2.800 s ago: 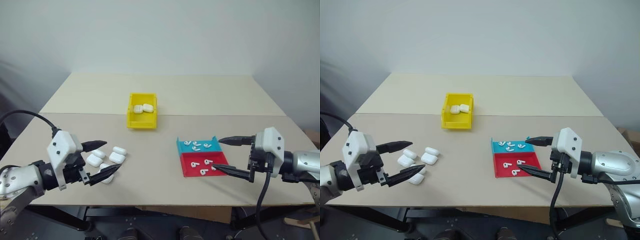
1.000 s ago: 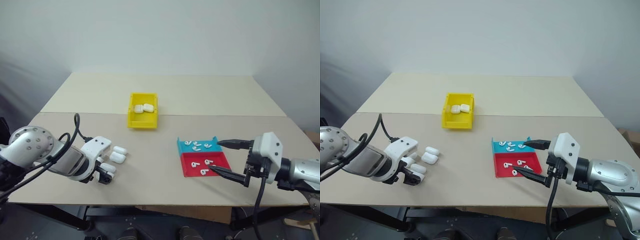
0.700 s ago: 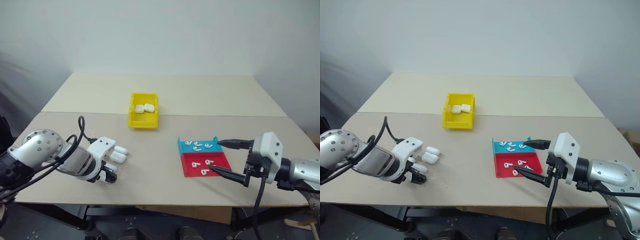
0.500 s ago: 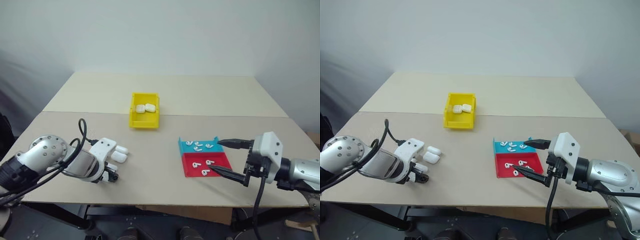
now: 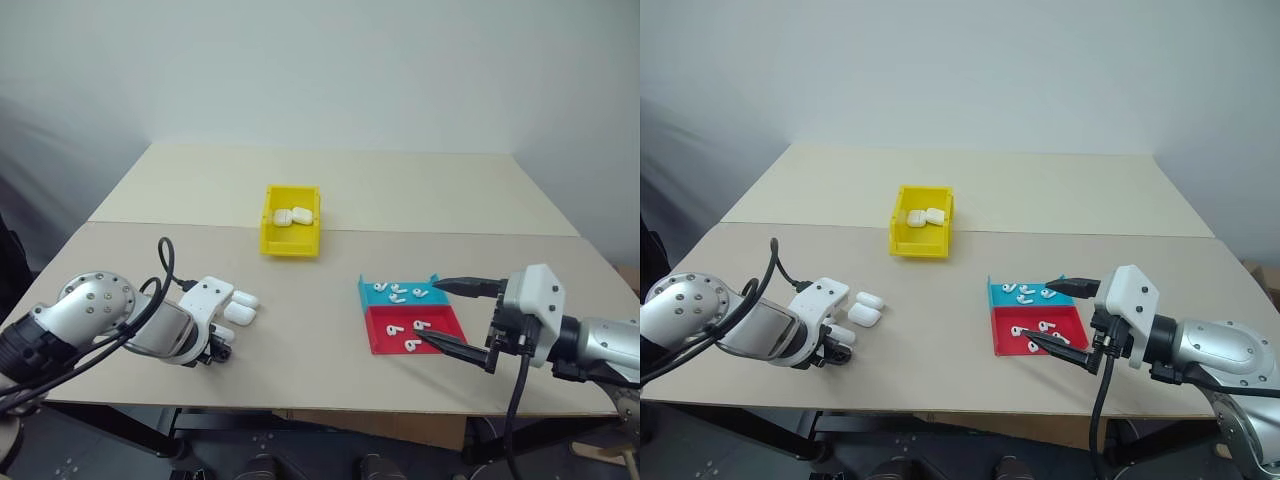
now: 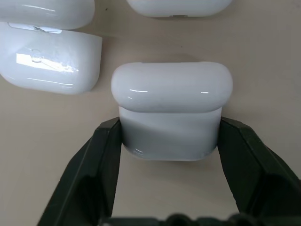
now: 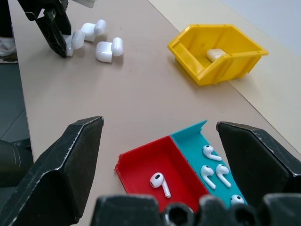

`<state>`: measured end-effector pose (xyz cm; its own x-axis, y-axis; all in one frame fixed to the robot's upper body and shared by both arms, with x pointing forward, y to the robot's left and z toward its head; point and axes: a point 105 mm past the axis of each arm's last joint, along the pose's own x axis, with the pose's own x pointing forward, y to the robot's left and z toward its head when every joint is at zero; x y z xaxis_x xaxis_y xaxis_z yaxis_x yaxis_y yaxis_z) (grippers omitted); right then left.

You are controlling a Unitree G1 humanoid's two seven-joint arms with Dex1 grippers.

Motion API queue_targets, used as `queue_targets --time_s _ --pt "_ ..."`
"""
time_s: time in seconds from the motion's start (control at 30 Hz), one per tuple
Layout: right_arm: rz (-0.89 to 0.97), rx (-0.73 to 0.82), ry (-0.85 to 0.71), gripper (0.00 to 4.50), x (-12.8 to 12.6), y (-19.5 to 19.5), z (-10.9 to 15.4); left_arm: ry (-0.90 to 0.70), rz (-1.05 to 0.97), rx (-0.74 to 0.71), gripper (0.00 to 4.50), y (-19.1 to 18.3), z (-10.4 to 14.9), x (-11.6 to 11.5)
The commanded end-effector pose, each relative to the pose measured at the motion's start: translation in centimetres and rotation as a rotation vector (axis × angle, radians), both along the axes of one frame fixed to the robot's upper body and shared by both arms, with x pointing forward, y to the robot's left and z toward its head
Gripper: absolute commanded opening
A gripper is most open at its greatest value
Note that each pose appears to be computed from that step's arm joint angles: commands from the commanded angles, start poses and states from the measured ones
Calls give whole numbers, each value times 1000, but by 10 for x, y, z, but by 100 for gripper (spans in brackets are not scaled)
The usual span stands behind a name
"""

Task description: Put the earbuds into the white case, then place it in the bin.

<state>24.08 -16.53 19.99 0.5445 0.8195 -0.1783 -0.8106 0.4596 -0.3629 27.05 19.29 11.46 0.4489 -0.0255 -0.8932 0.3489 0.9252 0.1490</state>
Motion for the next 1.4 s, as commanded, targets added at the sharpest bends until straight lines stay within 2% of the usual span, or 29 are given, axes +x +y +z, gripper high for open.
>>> queue_targets --time_s 0.03,0.13,0.3,0.43,0.57,0.67,0.73,0.83,1.0,1.17,1.2,1.23,1.33,1.4 --pt "13 16 -29 450 -4 3 7 -39 -13 -2 277 1 11 -1" --pt "11 17 -30 450 -4 3 7 -115 -69 -33 277 -6 28 -7" --pt "7 20 -32 450 -2 1 9 -209 -316 -157 277 -25 69 -35" --pt "9 25 -31 450 3 1 9 -461 -423 -273 277 -39 93 -32" --pt "9 23 -19 450 10 5 17 -648 -546 -493 277 -55 110 -34" --pt "-17 -114 1 450 17 5 14 -742 -636 -627 277 -66 117 -36" --pt "-9 -246 26 450 20 7 8 -816 -677 -764 277 -72 125 -34" --pt "40 -326 89 450 18 17 2 -835 -771 -876 277 -80 123 -33" --pt "80 -437 194 450 21 25 0 -905 -998 -851 277 -90 112 -27" --pt "49 -574 198 450 32 10 -11 -952 -1112 -907 277 -91 113 -24" --pt "58 -595 198 413 32 11 -13 -956 -1130 -920 277 -88 113 -23" --pt "68 -616 201 411 32 11 -17 -959 -1149 -937 277 -85 113 -22" --pt "85 -658 216 334 34 8 -24 -951 -1194 -971 277 -87 110 -21" --pt "96 -681 231 334 35 7 -28 -930 -1221 -1010 277 -91 110 -23"
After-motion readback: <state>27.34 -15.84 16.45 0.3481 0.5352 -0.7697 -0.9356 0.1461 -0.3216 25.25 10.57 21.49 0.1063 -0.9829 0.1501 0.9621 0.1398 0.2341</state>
